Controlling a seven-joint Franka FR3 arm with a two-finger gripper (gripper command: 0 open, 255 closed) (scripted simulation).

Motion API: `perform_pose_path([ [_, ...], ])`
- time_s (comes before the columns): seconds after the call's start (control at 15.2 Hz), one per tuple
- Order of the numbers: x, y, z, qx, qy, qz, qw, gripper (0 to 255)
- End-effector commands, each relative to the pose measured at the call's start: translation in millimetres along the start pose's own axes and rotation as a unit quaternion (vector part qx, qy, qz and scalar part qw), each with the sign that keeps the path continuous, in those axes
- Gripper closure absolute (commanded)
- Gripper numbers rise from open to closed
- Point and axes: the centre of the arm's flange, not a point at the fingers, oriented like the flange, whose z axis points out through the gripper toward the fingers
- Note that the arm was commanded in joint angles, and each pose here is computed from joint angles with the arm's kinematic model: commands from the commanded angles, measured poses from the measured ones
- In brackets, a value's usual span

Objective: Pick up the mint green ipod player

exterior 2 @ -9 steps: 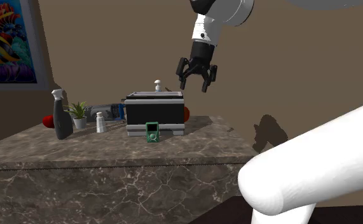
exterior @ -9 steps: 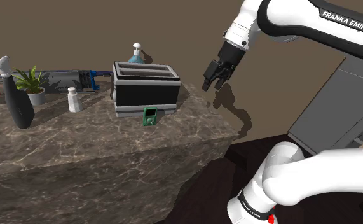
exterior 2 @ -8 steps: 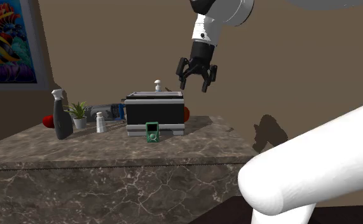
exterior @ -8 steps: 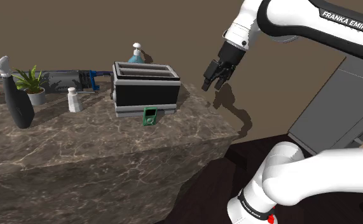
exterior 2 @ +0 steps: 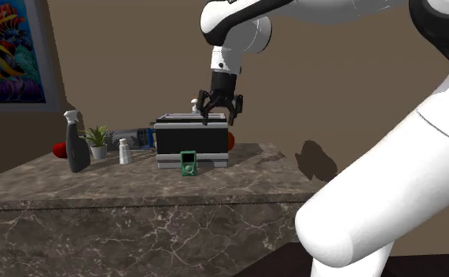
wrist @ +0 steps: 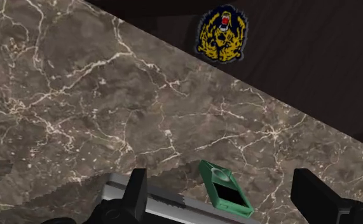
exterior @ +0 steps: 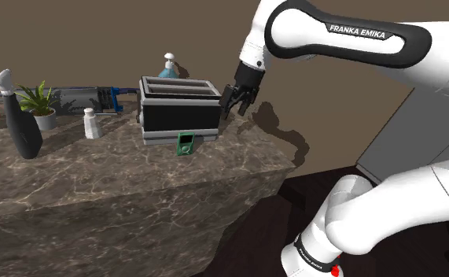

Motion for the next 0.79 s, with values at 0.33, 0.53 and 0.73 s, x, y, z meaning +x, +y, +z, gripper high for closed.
perform_pose_path([
  [0.33, 69.6, -34.7, 63.9, -0.029, -0.023, -0.023, 0.9991, 0],
  [0.53, 97.8, -50.1, 92.5, -0.041, -0.033, -0.032, 0.9981, 0],
  [0.73, 125.2, -65.2, 122.1, -0.054, -0.042, -0.042, 0.9968, 0],
])
